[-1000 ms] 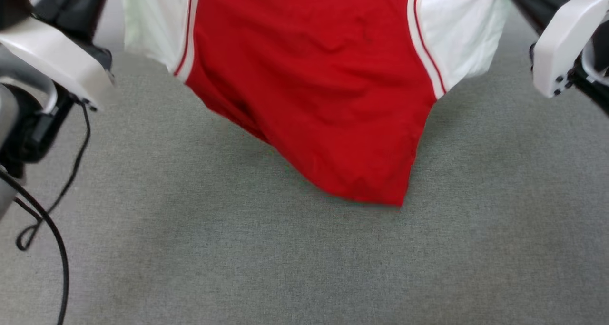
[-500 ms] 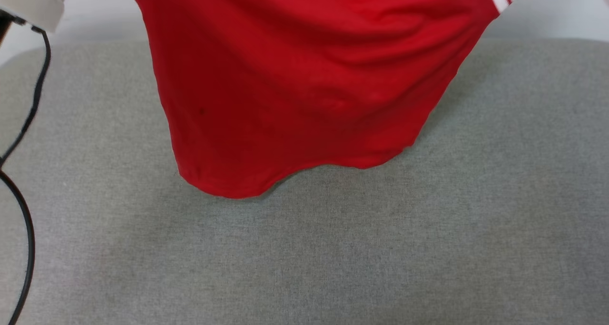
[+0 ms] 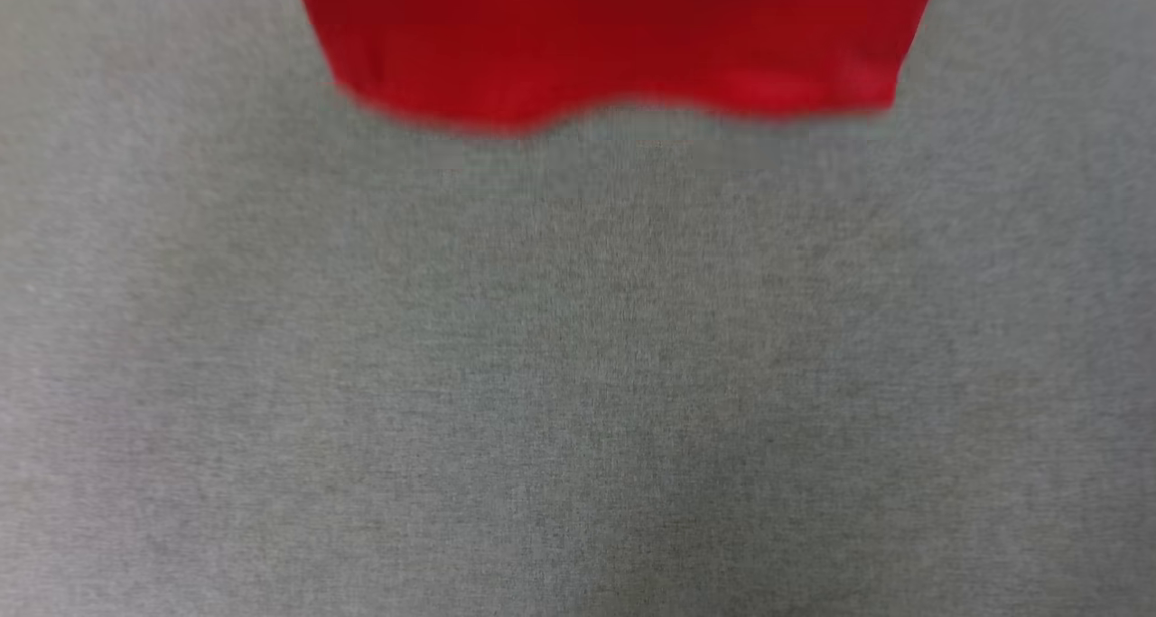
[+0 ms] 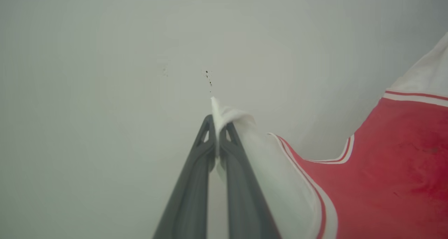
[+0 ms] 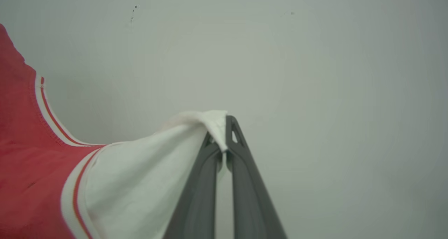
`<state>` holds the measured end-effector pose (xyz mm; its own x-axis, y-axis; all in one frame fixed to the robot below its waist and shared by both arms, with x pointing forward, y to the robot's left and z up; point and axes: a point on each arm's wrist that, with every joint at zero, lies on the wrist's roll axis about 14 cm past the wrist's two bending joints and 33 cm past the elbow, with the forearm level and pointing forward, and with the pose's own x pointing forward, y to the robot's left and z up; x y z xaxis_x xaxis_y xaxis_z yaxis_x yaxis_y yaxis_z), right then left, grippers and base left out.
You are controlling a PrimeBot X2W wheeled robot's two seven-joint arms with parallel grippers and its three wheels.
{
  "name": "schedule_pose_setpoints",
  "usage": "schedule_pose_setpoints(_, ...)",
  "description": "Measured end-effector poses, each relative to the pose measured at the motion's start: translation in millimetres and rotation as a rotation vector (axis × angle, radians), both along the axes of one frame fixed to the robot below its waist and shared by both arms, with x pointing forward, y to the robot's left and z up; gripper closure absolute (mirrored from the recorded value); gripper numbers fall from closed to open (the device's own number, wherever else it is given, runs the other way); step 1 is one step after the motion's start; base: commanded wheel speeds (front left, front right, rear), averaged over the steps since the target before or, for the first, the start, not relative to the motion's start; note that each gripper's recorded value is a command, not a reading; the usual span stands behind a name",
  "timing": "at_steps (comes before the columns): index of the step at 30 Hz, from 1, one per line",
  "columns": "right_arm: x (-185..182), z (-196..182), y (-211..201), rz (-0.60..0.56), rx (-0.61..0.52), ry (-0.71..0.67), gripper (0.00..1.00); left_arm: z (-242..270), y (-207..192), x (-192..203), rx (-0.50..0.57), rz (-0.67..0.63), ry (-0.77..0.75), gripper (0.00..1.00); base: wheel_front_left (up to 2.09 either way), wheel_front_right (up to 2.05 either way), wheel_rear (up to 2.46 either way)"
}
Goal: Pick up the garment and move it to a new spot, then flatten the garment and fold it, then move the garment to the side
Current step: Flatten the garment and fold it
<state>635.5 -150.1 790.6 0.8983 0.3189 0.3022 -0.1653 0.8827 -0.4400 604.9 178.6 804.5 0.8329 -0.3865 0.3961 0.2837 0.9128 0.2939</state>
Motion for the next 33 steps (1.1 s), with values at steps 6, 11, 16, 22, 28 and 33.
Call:
schedule_pose_setpoints(6,38,11,7,-0.012,0.005,-0.087,1.00,5,4,42,-0.036,0.013,-0.053,1.00,0.00,0.00,0.00)
schedule_pose_setpoints(11,61,12,7,-0.025,0.018,-0.124,1.00,4,14,68,-0.095,0.029,-0.074,1.00,0.00,0.00,0.00)
schedule_pose_setpoints(16,85,-17,15,-0.015,0.028,-0.084,1.00,-34,24,93,-0.109,0.056,-0.006,1.00,0.00,0.00,0.00)
schedule_pose_setpoints(22,106,-92,24,0.014,0.038,0.049,1.00,-111,40,107,-0.133,0.088,0.120,1.00,0.00,0.00,0.00)
schedule_pose_setpoints(28,95,-141,26,0.042,0.054,0.153,1.00,-171,49,90,-0.146,0.094,0.230,1.00,0.00,0.00,0.00)
schedule_pose_setpoints(33,70,-179,22,0.066,0.078,0.244,1.00,-203,55,59,-0.177,0.091,0.298,1.00,0.00,0.00,0.00)
